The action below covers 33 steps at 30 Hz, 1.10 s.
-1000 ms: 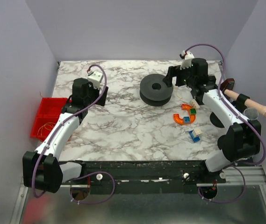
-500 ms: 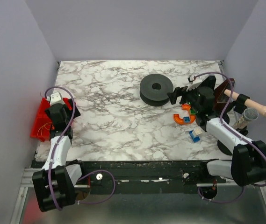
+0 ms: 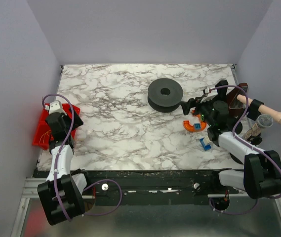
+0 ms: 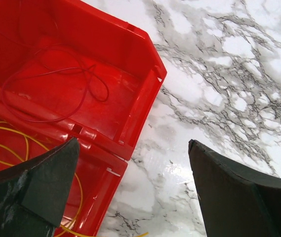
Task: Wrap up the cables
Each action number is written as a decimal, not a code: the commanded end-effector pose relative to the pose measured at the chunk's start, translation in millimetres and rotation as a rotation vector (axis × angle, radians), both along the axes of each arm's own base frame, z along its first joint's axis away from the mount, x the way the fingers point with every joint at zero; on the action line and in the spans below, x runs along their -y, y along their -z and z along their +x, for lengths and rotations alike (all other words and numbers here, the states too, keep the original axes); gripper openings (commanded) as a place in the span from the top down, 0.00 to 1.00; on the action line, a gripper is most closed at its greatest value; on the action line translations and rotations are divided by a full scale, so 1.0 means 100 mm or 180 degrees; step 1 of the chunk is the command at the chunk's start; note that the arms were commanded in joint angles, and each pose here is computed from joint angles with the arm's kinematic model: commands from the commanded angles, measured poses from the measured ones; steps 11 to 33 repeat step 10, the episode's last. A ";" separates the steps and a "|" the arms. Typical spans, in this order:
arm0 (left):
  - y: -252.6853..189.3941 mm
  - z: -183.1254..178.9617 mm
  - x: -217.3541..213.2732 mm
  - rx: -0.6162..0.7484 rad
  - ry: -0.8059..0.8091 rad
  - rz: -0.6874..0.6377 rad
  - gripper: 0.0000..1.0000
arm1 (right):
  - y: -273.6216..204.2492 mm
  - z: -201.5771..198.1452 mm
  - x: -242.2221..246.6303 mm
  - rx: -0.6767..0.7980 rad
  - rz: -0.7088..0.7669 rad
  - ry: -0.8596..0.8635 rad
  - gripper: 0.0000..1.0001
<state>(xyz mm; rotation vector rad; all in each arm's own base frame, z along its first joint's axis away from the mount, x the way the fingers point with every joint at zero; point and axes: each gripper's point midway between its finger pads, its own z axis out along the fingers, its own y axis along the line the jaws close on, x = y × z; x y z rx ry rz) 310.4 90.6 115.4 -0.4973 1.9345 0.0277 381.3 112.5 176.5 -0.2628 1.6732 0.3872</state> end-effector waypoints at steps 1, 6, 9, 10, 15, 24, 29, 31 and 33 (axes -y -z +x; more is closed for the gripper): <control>-0.09 0.05 0.06 0.0115 0.0060 -0.0173 0.01 | -0.14 0.01 0.13 0.0216 0.0092 0.0149 0.00; -0.11 0.07 0.02 0.0180 0.0049 -0.0063 0.01 | -0.17 -0.01 0.25 0.0293 -0.0044 0.0285 0.00; -0.15 0.10 -0.04 0.0234 -0.0034 -0.0027 0.01 | -0.19 -0.03 0.34 0.0338 -0.0091 0.0375 0.00; -0.16 0.10 -0.05 0.0261 -0.0054 -0.0031 0.01 | -0.19 -0.02 0.37 0.0345 -0.0097 0.0409 0.00; -0.16 0.10 -0.05 0.0261 -0.0054 -0.0031 0.01 | -0.19 -0.02 0.37 0.0345 -0.0097 0.0409 0.00; -0.16 0.10 -0.05 0.0261 -0.0054 -0.0031 0.01 | -0.19 -0.02 0.37 0.0345 -0.0097 0.0409 0.00; -0.16 0.10 -0.05 0.0261 -0.0054 -0.0031 0.01 | -0.19 -0.02 0.37 0.0345 -0.0097 0.0409 0.00; -0.16 0.10 -0.05 0.0261 -0.0054 -0.0031 0.01 | -0.19 -0.02 0.37 0.0345 -0.0097 0.0409 0.00; -0.16 0.10 -0.05 0.0261 -0.0054 -0.0031 0.01 | -0.19 -0.02 0.37 0.0345 -0.0097 0.0409 0.00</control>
